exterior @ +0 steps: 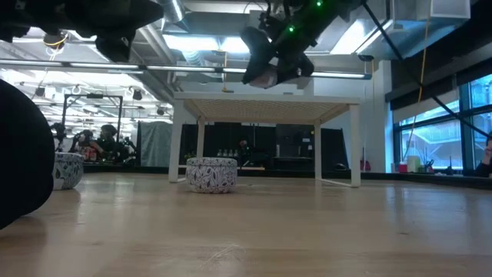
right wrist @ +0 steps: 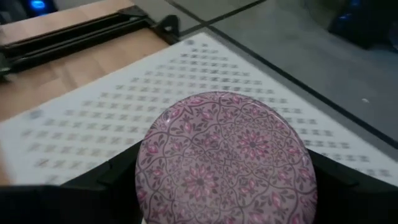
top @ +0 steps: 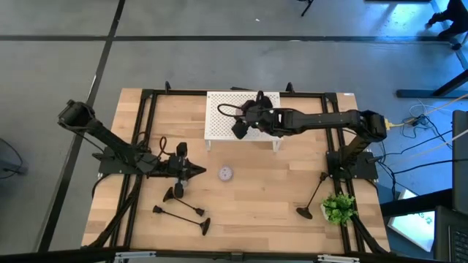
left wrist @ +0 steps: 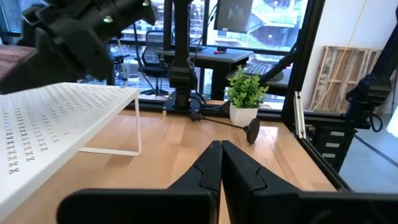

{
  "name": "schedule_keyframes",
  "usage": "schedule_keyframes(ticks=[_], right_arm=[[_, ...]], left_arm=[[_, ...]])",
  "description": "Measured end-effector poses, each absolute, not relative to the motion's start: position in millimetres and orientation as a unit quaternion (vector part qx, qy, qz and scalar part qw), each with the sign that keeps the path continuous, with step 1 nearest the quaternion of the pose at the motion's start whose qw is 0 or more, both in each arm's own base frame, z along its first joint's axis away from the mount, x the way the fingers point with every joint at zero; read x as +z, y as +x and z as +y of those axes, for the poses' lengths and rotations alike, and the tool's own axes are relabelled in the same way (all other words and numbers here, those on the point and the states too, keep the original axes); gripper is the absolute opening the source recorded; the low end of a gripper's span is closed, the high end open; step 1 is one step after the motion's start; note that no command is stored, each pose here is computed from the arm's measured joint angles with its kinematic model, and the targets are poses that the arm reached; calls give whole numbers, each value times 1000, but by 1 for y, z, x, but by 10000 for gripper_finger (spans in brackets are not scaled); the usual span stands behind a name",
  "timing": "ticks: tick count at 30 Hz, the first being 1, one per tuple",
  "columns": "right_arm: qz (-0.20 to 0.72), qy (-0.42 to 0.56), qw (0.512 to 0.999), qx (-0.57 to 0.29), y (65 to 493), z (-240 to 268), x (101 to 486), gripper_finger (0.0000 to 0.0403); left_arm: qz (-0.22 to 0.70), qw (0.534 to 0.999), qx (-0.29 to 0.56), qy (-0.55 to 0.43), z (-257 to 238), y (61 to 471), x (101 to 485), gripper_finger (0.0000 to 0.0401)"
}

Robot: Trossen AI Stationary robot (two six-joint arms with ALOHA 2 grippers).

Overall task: Pick & Place candle stick holders
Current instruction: Put the pink scented candle on the shelf

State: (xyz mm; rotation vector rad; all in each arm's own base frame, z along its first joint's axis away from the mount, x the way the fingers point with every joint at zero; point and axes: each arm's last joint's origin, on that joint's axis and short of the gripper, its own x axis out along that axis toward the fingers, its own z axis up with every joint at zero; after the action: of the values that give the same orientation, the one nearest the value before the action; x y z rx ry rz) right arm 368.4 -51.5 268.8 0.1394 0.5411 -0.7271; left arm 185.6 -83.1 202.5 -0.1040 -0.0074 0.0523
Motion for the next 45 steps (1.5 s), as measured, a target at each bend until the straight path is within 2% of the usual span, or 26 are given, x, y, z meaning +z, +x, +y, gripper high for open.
schedule_keyframes(ticks=[5, 10, 15, 37, 45], right_arm=[[257, 67, 898, -351, 370, -52, 268, 294], [278, 120, 897, -321, 370, -63, 261, 294], [291, 106, 882, -356, 367, -65, 256, 294], [297, 107, 873, -371, 380, -71, 233, 294], [299, 70, 868, -392, 380, -61, 232, 335]], left_arm=[[-4, 998, 30, -52, -83, 185, 203, 2], [-4, 998, 31, -51, -83, 185, 202, 3], [-4, 998, 31, -51, -83, 185, 203, 3], [-5, 998, 30, -48, -83, 185, 203, 3], [-3, 998, 30, -47, -83, 185, 202, 3]])
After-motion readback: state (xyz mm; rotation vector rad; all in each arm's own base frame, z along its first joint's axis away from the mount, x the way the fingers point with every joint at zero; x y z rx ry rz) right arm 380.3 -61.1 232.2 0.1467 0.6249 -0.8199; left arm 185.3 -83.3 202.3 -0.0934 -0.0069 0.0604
